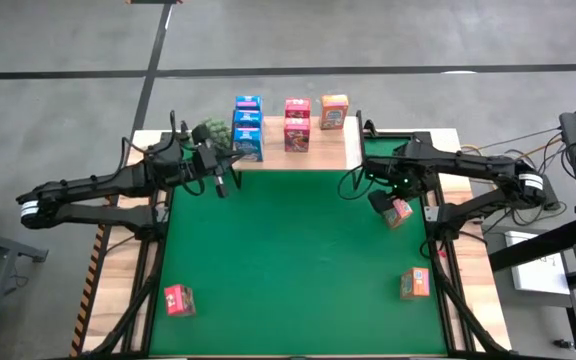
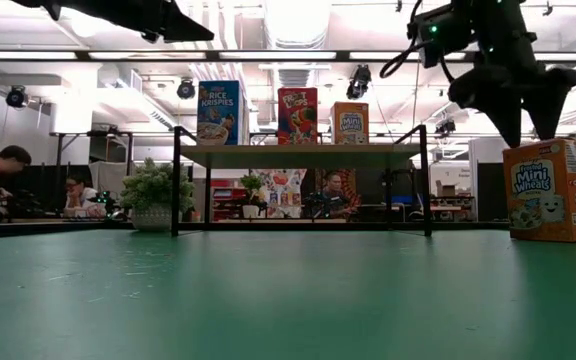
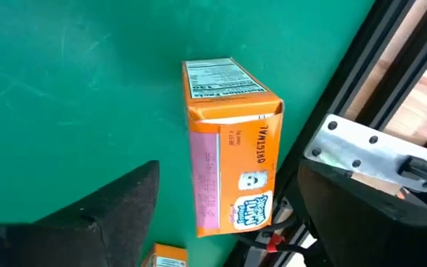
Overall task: Stack cereal on shelf
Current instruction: Put the top orange cereal box on the shelf aligned with the other orange cereal box
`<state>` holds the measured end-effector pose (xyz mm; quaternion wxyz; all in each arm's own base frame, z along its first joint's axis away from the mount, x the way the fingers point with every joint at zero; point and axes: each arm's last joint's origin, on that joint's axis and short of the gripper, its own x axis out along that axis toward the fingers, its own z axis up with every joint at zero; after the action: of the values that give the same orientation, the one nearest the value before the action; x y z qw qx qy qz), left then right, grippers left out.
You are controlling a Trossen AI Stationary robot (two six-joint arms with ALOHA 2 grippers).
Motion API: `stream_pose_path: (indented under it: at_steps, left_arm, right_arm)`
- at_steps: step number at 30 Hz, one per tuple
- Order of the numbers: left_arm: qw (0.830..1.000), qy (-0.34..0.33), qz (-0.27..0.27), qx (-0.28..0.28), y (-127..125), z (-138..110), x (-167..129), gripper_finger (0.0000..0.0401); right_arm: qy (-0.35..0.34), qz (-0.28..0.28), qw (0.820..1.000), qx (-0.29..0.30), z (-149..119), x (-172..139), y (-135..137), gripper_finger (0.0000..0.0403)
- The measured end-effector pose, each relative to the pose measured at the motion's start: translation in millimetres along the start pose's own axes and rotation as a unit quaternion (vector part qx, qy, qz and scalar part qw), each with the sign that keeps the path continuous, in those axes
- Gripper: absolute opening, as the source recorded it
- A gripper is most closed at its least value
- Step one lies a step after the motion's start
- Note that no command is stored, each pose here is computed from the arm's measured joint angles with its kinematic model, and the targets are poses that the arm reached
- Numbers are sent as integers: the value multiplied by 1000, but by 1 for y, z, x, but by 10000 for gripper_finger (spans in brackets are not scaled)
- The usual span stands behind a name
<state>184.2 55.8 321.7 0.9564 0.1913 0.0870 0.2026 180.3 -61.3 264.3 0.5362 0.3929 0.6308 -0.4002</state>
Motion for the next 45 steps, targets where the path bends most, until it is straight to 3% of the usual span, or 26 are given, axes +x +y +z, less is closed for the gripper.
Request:
stream_pose_path:
  at_steps: [14, 21, 29, 35, 40, 45]
  left_arm:
    - [1000, 0, 0, 3, 0, 0, 0, 0]
    - [1000, 0, 0, 3, 0, 0, 0, 0]
    - [1000, 1, -1, 4, 0, -1, 0, 0]
    - [1000, 2, -1, 6, -1, -1, 0, 0]
    - [1000, 1, -1, 6, -1, -1, 0, 0]
    - [1000, 1, -1, 6, -1, -1, 0, 0]
  right_arm:
    - [2, -4, 1000, 5, 1, 26, 0, 236]
    - [0, 1, 1000, 5, 2, 24, 1, 177]
    - [0, 7, 1000, 0, 2, 15, 2, 147]
    - [-5, -4, 1000, -4, -3, -22, -3, 145]
    - [-89, 54, 995, -7, -3, -71, -6, 142]
    - [-188, 104, 977, 0, -8, -124, -13, 139]
